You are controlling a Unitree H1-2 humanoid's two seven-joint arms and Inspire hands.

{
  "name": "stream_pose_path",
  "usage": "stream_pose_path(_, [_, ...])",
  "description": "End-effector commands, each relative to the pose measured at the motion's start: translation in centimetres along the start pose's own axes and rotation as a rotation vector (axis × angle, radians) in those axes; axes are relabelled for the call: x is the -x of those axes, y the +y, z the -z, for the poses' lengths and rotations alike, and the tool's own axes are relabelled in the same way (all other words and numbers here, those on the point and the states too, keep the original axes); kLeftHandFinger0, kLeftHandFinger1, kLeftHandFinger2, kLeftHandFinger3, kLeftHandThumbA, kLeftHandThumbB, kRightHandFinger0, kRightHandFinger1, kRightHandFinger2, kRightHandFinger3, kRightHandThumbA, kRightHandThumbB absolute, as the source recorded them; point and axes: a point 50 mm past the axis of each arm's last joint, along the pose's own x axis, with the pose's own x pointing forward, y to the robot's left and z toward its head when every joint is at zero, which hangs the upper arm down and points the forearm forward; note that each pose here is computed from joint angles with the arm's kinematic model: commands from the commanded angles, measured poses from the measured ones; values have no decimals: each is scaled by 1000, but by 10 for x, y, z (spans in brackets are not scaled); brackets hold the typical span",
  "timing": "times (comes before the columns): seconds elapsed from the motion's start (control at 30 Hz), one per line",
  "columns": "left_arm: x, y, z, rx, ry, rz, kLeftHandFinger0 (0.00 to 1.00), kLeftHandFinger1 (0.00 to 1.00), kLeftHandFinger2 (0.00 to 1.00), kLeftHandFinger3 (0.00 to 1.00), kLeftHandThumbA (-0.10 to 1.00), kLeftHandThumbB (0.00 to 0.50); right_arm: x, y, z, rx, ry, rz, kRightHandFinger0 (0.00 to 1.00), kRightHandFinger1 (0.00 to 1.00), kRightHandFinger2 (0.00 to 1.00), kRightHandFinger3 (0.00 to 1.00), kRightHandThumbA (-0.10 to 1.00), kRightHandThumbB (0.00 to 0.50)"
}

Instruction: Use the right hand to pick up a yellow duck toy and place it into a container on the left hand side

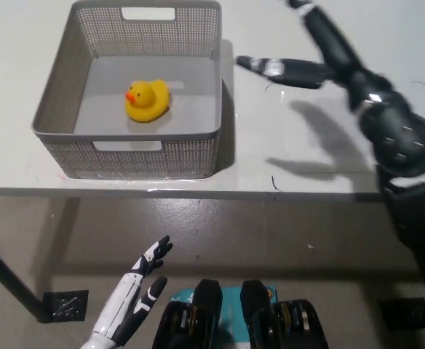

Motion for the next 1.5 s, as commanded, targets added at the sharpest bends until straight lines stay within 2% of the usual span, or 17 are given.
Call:
stream_pose_path(0.0, [-9, 12, -8, -33, -52, 1, 1000, 1000, 1000, 1000, 1000, 79, 108, -118, -121, 5, -422, 250, 1000, 1000, 1000, 1000, 1000, 488])
stream_pose_path(0.03, [-10, 13, -7, -34, -52, 1, 1000, 1000, 1000, 1000, 1000, 90, 127, -113, -118, 1, -426, 249, 1000, 1000, 1000, 1000, 1000, 463])
stream_pose_path(0.13, [-11, 13, -7, -38, -50, 0, 1000, 1000, 1000, 1000, 1000, 90, 160, -104, -113, -51, -428, 230, 1000, 1000, 1000, 1000, 965, 450])
stream_pose_path(0.27, [-13, 14, -8, -32, -51, -4, 1000, 1000, 1000, 1000, 1000, 79, 199, -79, -100, -165, -403, 232, 1000, 1000, 1000, 1000, 937, 498])
stream_pose_path(0.47, [-15, 15, -7, -23, -44, -12, 1000, 1000, 1000, 1000, 1000, 92, 231, -20, -56, -342, -272, 183, 1000, 1000, 1000, 1000, 998, 500])
stream_pose_path(0.5, [-15, 14, -7, -28, -42, -12, 1000, 1000, 1000, 1000, 1000, 105, 237, 2, -41, -358, -225, 175, 1000, 1000, 1000, 1000, 1000, 452])
stream_pose_path(0.53, [-14, 14, -7, -28, -41, -13, 1000, 1000, 1000, 1000, 1000, 105, 239, 8, -38, -364, -215, 171, 1000, 1000, 1000, 1000, 1000, 449])
stream_pose_path(0.57, [-14, 14, -6, -28, -39, -15, 1000, 1000, 1000, 1000, 1000, 98, 241, 19, -31, -395, -194, 160, 1000, 1000, 1000, 1000, 1000, 414])
stream_pose_path(0.73, [-11, 17, -6, -32, -36, -25, 1000, 1000, 1000, 1000, 1000, 76, 257, 83, 4, -534, -54, 159, 1000, 1000, 1000, 1000, 1000, 413])
stream_pose_path(0.77, [-10, 17, -5, -29, -35, -27, 1000, 1000, 1000, 1000, 1000, 68, 258, 95, 10, -548, -25, 169, 1000, 1000, 1000, 1000, 1000, 355])
stream_pose_path(0.8, [-10, 17, -4, -26, -34, -28, 1000, 1000, 1000, 1000, 1000, 74, 262, 107, 19, -563, 1, 177, 1000, 1000, 1000, 1000, 1000, 389])
stream_pose_path(0.9, [-8, 18, -4, -20, -17, -32, 1000, 1000, 1000, 1000, 1000, 103, 271, 134, 49, -610, 93, 178, 1000, 1000, 1000, 1000, 1000, 352])
stream_pose_path(1.07, [-4, 22, -3, -30, -25, -51, 1000, 1000, 1000, 1000, 1000, 88, 266, 147, 72, -635, 154, 182, 1000, 1000, 1000, 1000, 1000, 321])
stream_pose_path(1.1, [-4, 22, -2, -33, -25, -56, 1000, 1000, 1000, 1000, 1000, 78, 265, 146, 74, -645, 163, 188, 1000, 1000, 1000, 1000, 1000, 340])
stream_pose_path(1.17, [-5, 23, -1, -39, -33, -65, 1000, 1000, 1000, 1000, 1000, 64, 262, 144, 77, -648, 160, 191, 1000, 1000, 1000, 1000, 1000, 304])
stream_pose_path(1.27, [-6, 24, -2, -34, -30, -73, 1000, 1000, 1000, 1000, 1000, 56, 258, 142, 82, -643, 168, 195, 1000, 1000, 1000, 1000, 1000, 294])
stream_pose_path(1.47, [-7, 26, -1, -36, -31, -77, 1000, 1000, 1000, 1000, 1000, 63, 257, 143, 86, -675, 186, 201, 1000, 1000, 1000, 1000, 965, 288])
